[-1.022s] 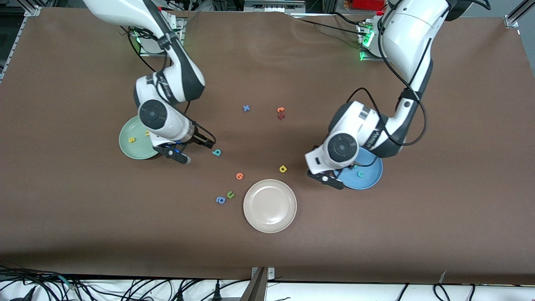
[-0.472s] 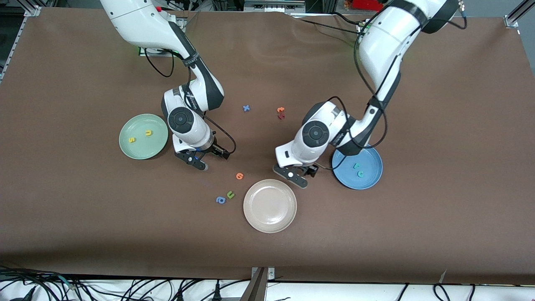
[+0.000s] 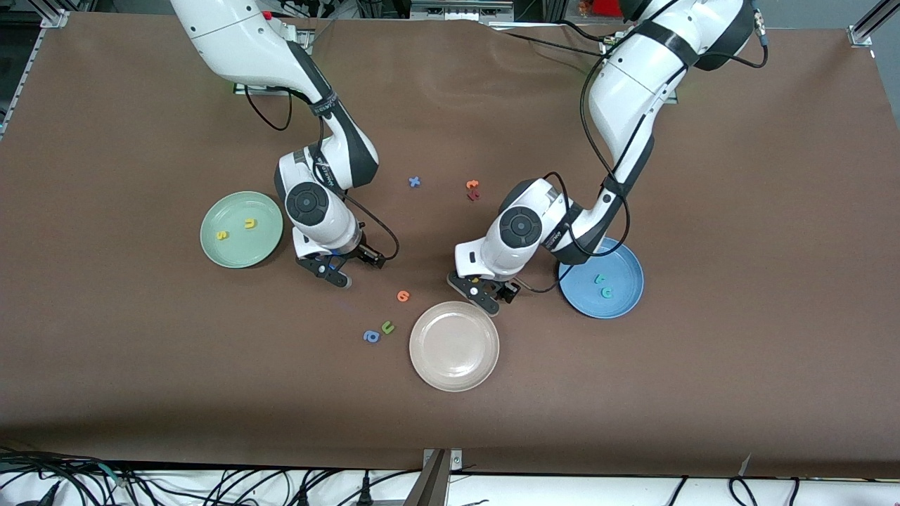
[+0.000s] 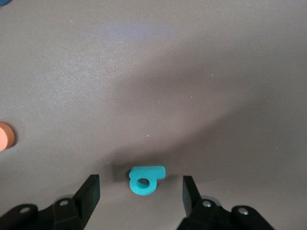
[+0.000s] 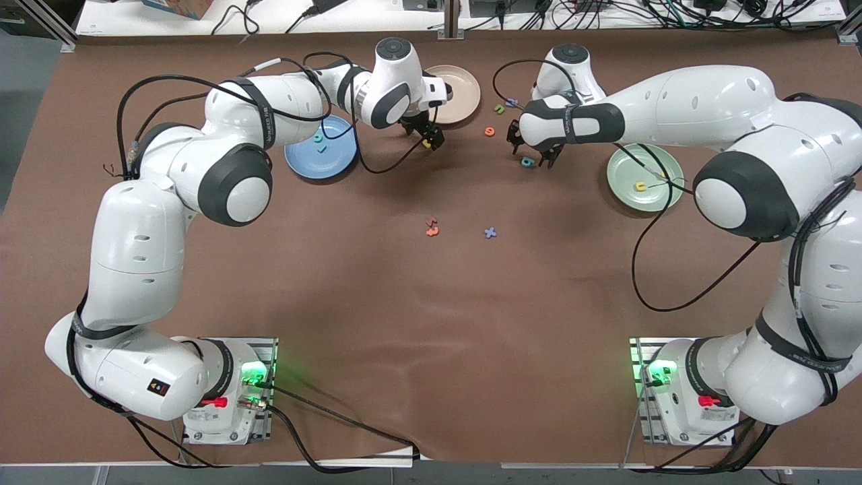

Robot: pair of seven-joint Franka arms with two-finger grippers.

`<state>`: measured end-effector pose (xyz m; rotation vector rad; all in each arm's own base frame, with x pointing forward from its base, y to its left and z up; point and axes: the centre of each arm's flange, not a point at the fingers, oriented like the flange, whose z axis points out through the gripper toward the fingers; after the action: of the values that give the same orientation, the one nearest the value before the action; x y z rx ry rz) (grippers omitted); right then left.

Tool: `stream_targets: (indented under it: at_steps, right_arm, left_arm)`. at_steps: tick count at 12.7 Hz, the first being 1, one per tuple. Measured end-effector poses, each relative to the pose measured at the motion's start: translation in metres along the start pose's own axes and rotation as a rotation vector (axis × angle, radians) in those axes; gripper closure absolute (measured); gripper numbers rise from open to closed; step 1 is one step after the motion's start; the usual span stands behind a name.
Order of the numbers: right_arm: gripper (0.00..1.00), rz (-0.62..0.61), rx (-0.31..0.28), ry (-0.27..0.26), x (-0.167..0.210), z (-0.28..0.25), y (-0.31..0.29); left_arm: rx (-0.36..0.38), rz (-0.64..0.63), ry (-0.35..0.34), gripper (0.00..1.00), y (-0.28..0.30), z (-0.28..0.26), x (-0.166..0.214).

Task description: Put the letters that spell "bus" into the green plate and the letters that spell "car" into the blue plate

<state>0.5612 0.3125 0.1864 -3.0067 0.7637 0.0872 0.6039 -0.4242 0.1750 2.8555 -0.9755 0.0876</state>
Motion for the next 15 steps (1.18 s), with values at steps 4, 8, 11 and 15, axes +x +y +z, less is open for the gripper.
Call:
stream_targets:
  at_steps: [4,8,11,15]
  right_arm:
    - [0.25,-0.002,-0.005,0.001,-0.001,0.015,0.001]
    - [0.59,-0.008,0.003,0.006,-0.003,0.011,-0.004]
    - [0.66,-0.009,0.004,0.006,-0.003,0.009,-0.005]
    - [0.67,-0.013,-0.017,-0.009,-0.003,0.008,-0.003]
  left_arm:
    - [0.001,0.031,-0.009,0.15,0.016,0.006,-0.001]
    - [0.053,0.095,-0.009,0.43,0.026,0.009,0.0]
    - [0.066,0.108,-0.004,0.64,0.026,0.006,0.002]
    - [0.083,0.073,-0.01,0.72,-0.003,0.0,0.001]
